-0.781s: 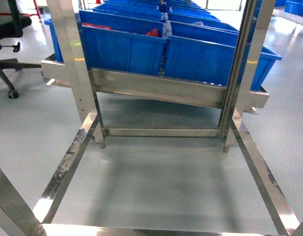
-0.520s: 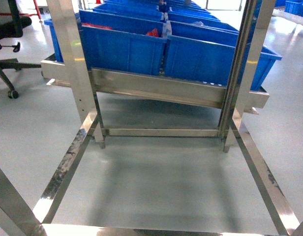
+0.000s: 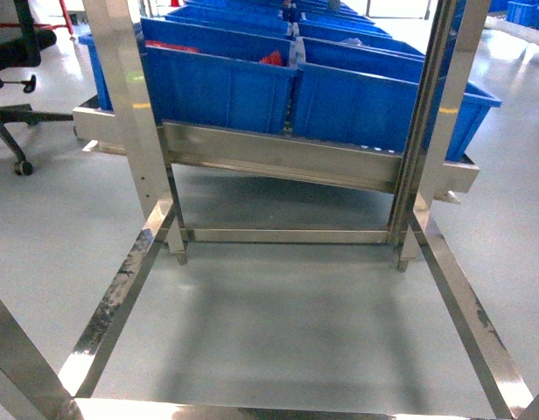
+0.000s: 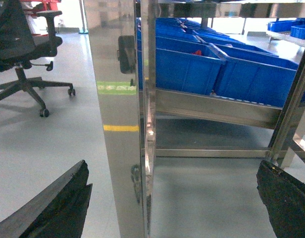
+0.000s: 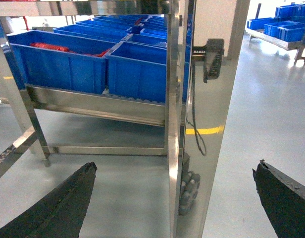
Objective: Pick capacitor and pack into box
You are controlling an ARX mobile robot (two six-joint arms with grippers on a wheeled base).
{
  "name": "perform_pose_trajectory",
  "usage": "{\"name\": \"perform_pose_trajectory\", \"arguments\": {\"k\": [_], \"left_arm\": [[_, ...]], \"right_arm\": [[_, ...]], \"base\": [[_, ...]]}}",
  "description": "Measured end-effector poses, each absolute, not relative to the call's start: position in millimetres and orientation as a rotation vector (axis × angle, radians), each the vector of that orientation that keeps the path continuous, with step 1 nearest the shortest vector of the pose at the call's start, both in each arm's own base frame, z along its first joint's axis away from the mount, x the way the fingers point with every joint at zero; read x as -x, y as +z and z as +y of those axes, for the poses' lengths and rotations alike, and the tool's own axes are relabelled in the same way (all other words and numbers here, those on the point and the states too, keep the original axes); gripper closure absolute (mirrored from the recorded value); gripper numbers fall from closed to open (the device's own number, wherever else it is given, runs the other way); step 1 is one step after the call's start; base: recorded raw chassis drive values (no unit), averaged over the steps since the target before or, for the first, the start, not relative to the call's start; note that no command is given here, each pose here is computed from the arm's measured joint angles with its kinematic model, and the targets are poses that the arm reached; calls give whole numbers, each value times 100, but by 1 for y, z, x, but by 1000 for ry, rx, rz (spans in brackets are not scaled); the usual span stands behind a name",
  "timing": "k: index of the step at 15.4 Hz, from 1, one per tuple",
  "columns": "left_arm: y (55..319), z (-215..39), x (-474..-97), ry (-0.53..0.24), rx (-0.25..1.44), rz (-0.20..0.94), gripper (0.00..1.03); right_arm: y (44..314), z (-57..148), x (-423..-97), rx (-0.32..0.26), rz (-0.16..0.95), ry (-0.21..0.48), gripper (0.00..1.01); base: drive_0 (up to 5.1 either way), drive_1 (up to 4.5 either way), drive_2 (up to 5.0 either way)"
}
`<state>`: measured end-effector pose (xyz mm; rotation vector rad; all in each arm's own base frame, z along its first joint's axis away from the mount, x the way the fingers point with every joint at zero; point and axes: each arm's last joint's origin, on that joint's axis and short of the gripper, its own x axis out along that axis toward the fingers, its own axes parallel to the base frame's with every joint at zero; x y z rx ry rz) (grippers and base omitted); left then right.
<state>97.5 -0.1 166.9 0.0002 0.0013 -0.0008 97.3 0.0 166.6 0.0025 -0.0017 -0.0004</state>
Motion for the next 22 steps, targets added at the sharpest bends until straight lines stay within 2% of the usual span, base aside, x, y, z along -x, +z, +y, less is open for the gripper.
{"name": "perform_pose_trajectory", "arguments": {"k": [22], "left_arm": [[167, 0, -98, -1, 0, 2, 5]], "right_arm": [[167, 0, -97, -3, -2, -1, 3]], "base": [[0, 0, 0]]}}
